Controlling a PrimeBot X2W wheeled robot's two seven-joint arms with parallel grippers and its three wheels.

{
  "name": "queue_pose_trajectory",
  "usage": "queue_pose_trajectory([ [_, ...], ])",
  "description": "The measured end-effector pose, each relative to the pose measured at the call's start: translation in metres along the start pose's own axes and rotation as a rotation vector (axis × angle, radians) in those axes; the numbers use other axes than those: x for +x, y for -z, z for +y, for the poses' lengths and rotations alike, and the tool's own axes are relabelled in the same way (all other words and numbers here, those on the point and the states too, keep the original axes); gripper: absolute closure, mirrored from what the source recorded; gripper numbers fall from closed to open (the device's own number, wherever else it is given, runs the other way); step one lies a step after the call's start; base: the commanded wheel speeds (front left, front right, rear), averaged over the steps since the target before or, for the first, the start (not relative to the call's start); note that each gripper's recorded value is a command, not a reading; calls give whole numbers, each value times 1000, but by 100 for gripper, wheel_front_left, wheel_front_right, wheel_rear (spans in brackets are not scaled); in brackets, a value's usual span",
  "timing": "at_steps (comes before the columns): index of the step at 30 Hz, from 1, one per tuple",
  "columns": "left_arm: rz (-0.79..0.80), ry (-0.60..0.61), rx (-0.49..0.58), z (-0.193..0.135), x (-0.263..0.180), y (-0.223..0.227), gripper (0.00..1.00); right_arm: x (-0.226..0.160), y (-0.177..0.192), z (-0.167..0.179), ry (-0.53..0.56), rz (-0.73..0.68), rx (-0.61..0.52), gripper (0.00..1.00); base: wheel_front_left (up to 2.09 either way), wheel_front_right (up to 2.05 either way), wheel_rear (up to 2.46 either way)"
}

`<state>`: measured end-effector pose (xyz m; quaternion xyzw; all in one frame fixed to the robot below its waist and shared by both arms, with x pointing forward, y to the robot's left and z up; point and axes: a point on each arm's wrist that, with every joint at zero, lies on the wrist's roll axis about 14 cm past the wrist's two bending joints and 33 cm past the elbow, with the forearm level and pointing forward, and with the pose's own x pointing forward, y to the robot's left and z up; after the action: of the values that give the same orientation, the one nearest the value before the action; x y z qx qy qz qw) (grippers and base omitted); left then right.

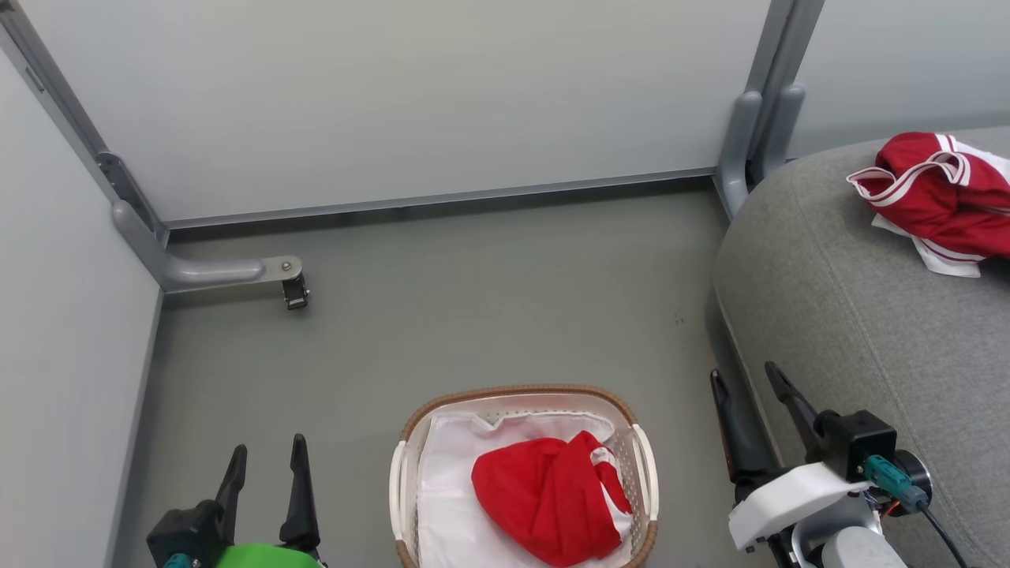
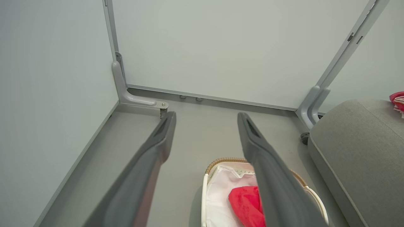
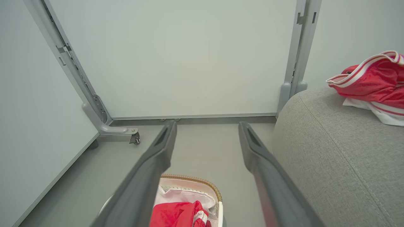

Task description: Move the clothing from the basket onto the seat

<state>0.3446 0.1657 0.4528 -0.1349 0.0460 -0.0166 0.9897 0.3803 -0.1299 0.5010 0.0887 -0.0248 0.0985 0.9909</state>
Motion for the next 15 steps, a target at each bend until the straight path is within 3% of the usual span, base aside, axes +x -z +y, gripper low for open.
queue_pose_trajectory([
  [15, 14, 0, 6, 3, 0, 5, 0, 0, 5, 1, -4, 16, 2, 0, 0, 0, 0],
])
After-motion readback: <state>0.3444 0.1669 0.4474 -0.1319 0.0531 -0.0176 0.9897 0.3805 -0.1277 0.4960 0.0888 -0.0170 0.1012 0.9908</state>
